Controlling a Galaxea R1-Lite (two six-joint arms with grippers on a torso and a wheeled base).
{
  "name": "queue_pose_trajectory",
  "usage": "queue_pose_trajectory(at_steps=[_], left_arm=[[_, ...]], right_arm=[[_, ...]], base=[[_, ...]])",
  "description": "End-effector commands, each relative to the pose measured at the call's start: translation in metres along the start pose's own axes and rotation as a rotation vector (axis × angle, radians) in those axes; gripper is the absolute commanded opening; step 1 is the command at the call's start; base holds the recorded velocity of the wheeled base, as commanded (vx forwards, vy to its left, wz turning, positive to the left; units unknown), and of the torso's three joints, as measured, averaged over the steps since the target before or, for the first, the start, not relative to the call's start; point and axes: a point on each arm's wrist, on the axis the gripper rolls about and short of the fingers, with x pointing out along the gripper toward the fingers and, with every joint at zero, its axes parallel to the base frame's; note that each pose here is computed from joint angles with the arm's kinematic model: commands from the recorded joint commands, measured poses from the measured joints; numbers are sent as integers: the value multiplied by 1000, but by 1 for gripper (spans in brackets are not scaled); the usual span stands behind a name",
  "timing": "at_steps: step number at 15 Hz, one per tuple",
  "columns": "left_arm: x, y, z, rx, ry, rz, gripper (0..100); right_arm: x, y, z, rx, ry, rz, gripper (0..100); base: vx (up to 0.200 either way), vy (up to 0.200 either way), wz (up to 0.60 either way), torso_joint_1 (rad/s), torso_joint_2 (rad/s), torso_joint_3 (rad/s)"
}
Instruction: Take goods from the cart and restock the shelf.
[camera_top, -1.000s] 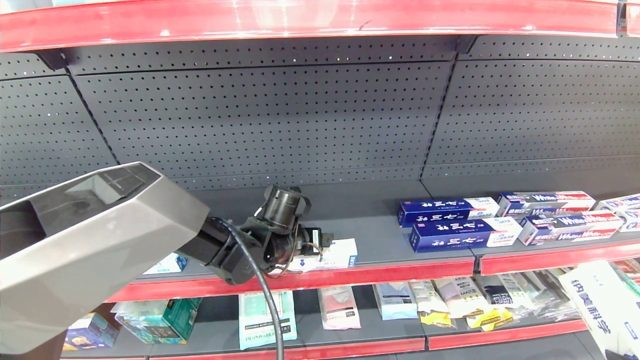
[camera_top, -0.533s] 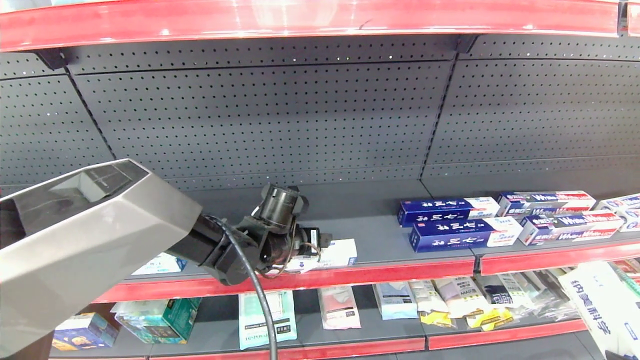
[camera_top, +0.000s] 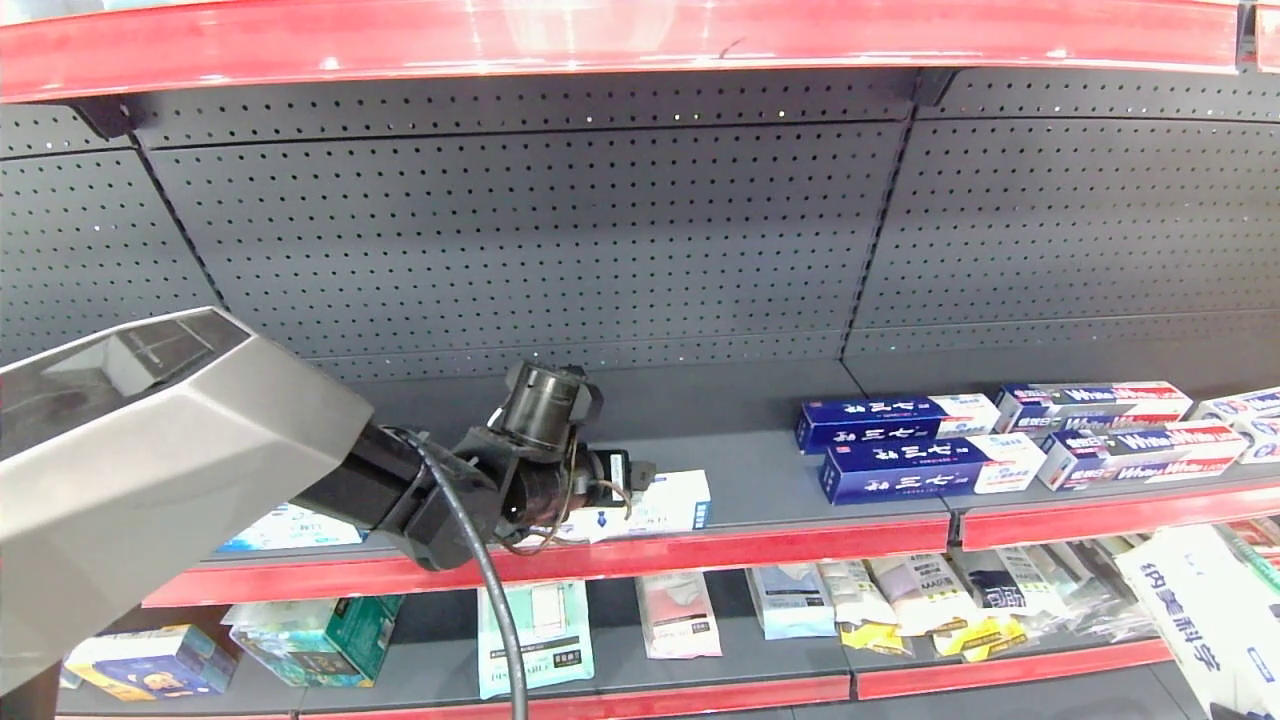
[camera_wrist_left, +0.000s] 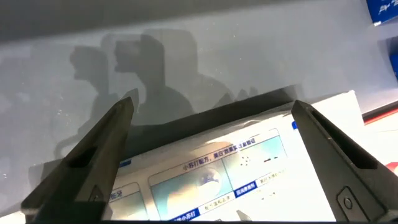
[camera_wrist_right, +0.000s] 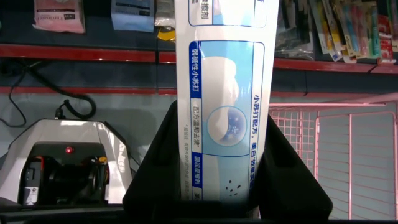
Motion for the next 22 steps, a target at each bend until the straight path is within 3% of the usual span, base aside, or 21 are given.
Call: queue_pose_trajectory(at_steps=[1,4,7,11,15,20,22], left_arm=[[-3,-1,3,-1,-13,-6,100],[-6,-1,9,-7,-32,-7,100],[-13,11,13,-23,-38,16,100],[-37,13,15,-25,-50,10,100],[-63,27,6,-36,-35,36,100],[-118,38,4,-51,-88,30,100],[-152,44,-7,-50,-101,6,100]], right_arm=[[-1,0,-2,-1,-4,-1,0],[-1,1,-4,-6,-6,0,0],[-1,1,-4,-10,-4,0,0],[-1,1,-4,-10,-3,2,0],[0,1,-3,-12,2,3,0],[0,1,-4,-34,6,5,0],[0,1,-2,-35,-1,6,0]], base=[[0,0,0,0,0,0],[0,0,0,0,0,0],[0,0,0,0,0,0],[0,0,0,0,0,0],[0,0,0,0,0,0],[0,0,0,0,0,0],[0,0,0,0,0,0]])
